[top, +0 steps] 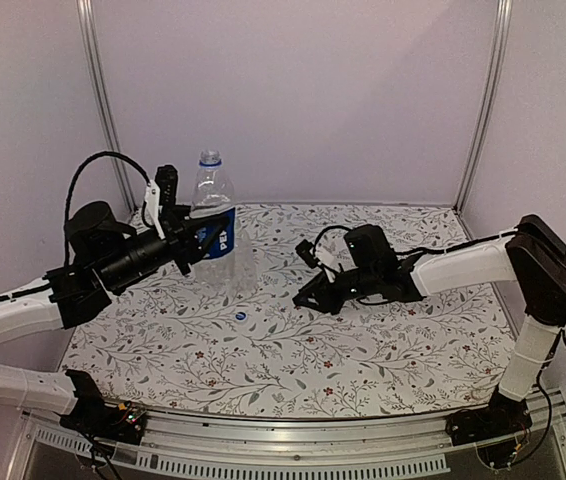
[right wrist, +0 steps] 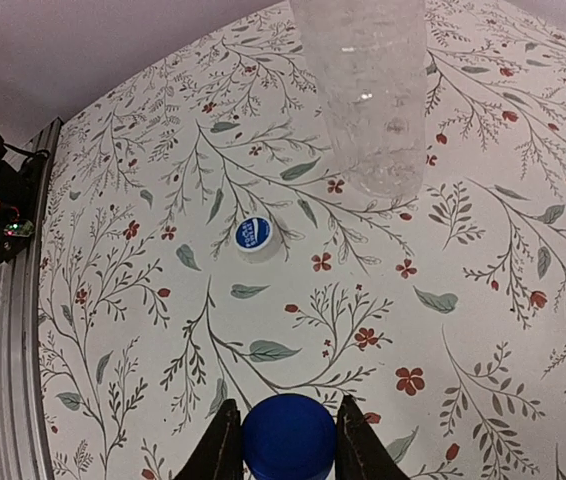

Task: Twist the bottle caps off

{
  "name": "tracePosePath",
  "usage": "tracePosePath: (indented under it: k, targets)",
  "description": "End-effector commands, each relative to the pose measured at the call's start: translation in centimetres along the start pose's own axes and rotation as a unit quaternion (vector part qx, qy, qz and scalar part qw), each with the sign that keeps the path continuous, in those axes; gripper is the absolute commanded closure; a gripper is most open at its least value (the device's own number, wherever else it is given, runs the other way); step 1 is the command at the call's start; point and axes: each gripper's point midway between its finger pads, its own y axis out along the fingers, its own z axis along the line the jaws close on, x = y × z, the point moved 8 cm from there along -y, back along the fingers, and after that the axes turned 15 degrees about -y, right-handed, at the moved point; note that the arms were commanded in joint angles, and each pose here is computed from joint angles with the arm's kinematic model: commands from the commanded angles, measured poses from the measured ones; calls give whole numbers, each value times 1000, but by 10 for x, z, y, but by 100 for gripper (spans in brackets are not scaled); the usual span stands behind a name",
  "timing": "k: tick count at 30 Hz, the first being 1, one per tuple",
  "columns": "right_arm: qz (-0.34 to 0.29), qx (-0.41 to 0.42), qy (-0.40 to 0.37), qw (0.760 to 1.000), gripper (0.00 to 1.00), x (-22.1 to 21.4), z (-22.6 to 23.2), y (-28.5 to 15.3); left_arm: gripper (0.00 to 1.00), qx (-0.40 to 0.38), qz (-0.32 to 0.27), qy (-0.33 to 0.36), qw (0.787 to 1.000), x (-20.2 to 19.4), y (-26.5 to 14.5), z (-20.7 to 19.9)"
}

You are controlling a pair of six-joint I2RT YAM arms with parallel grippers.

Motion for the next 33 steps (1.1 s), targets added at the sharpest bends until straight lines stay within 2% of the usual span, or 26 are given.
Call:
tracePosePath:
  k: [1,11,23,27,33]
  targets:
    - [5,-10,0,1000,97,-8,-4,21,72,19,-13,6,1000,13,-1,3]
    - [51,-20,9,998,94,-39,-8,45,71,16,-8,10,1000,10,3,4]
    - [91,-33,6,995,92,-60,-7,52,70,16,-5,8,1000,6,4,5]
    - [96,-30,7,995,85,-63,-5,51,70,16,-5,8,1000,6,3,5]
    - [97,-26,6,995,63,-62,-3,47,70,14,-5,9,1000,6,1,5]
